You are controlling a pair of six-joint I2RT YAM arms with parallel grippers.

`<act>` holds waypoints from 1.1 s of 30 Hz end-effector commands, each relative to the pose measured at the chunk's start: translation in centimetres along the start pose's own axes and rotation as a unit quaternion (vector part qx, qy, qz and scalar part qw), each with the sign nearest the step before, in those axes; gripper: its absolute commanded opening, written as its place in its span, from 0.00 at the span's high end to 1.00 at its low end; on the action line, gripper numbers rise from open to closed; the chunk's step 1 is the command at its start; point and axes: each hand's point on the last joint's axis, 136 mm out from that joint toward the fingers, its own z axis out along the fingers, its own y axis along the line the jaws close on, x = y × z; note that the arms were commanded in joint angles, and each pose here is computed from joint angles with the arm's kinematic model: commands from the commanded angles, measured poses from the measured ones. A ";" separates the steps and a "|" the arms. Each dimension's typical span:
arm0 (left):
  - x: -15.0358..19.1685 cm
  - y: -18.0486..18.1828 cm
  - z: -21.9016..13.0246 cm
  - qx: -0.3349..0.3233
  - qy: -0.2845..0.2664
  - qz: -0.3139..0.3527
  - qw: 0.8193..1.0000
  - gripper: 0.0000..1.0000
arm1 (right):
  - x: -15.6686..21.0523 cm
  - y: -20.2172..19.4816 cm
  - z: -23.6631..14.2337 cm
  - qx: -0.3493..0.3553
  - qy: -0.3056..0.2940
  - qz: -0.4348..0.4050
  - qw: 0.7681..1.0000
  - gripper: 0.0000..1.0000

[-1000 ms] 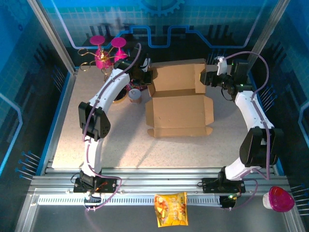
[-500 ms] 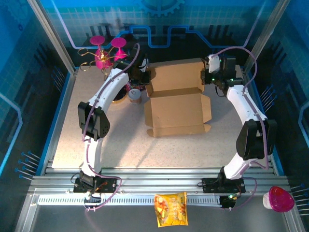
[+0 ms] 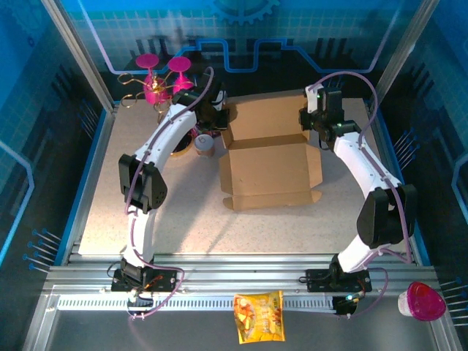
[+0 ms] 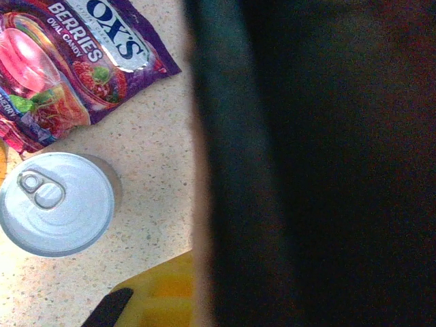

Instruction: Fold the paper box

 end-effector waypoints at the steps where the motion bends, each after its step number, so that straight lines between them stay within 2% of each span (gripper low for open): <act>1: -0.4 -3.4 -2.1 0.055 -0.017 0.026 0.998 1.00 | 0.1 1.2 0.6 -0.011 0.006 -0.019 1.000 0.76; 3: -0.4 -3.5 -2.2 0.055 -0.018 0.026 0.998 1.00 | 0.2 1.1 1.1 -0.008 0.014 -0.023 1.000 0.77; 7: -0.4 -3.4 -2.4 0.051 -0.018 0.025 0.998 1.00 | -0.1 0.3 1.5 0.018 0.020 -0.029 0.999 0.93; 10: -0.3 -3.2 -2.2 0.046 -0.016 0.019 0.999 1.00 | -0.2 -0.6 1.2 0.060 0.025 -0.034 0.997 1.00; 17: -0.1 -2.0 -1.8 0.005 -0.006 -0.017 1.000 1.00 | 0.2 -3.2 -0.1 0.200 0.068 -0.050 0.976 1.00; 25: 0.0 -1.1 -1.5 -0.077 -0.019 -0.059 0.995 1.00 | 1.1 -4.5 -2.0 0.305 0.108 -0.027 0.946 1.00; 28: 0.1 -0.7 -1.4 -0.102 -0.023 -0.070 0.992 1.00 | 1.1 -4.0 -2.2 0.317 0.112 -0.029 0.941 1.00; 33: 0.0 0.2 -1.7 -0.137 -0.035 -0.073 0.987 1.00 | 0.9 -2.9 -2.3 0.300 0.109 -0.019 0.948 1.00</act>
